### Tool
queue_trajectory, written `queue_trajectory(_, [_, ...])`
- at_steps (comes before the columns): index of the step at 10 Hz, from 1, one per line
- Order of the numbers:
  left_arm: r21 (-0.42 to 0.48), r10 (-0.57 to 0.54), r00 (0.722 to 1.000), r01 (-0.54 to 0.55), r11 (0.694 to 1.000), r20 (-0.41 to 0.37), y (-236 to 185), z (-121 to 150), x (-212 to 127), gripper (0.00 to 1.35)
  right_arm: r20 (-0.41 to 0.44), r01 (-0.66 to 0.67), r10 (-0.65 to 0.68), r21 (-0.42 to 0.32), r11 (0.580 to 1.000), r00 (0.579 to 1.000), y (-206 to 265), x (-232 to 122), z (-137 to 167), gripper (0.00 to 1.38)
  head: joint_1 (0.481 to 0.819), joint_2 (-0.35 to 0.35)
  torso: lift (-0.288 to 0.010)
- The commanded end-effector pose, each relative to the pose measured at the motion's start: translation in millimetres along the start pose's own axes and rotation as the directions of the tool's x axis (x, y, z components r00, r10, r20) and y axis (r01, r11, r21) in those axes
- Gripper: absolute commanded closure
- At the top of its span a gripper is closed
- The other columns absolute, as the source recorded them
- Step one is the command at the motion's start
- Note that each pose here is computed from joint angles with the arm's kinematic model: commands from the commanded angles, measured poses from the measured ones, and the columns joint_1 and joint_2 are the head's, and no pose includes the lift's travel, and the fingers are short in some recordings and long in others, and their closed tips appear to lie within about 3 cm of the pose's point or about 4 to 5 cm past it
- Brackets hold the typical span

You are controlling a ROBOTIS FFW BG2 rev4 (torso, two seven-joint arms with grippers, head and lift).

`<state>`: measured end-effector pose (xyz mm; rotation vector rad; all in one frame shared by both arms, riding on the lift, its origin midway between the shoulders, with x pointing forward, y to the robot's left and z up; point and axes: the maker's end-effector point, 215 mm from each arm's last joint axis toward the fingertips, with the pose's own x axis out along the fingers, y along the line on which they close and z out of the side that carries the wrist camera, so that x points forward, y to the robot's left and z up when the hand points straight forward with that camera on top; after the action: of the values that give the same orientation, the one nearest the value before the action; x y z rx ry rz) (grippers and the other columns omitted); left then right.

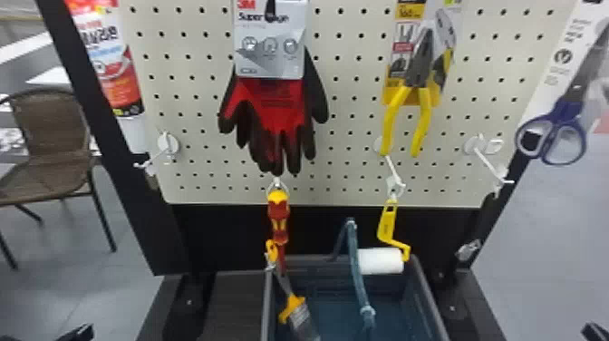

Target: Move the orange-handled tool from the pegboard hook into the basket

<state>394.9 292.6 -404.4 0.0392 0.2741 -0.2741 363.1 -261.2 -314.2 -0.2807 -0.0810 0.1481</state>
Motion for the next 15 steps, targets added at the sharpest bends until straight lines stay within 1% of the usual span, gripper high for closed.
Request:
queue_trajectory(1, [-0.007,0.002,1.0,-0.002,1.0,0.002,-1.0,-0.4,0.1,0.0,-0.001,0.009,-0.009,0.009,1.0,1.0,0.0,-0.3,-0.3,0.0,0.549,0.0,-0.1])
queue_trajectory(15, [-0.007,0.002,1.0,-0.002,1.0,0.002,-1.0,-0.4,0.1,0.0,-0.001,0.009,-0.009,0.009,1.0,1.0,0.0,-0.3,-0.3,0.0,0.549,0.0,-0.1])
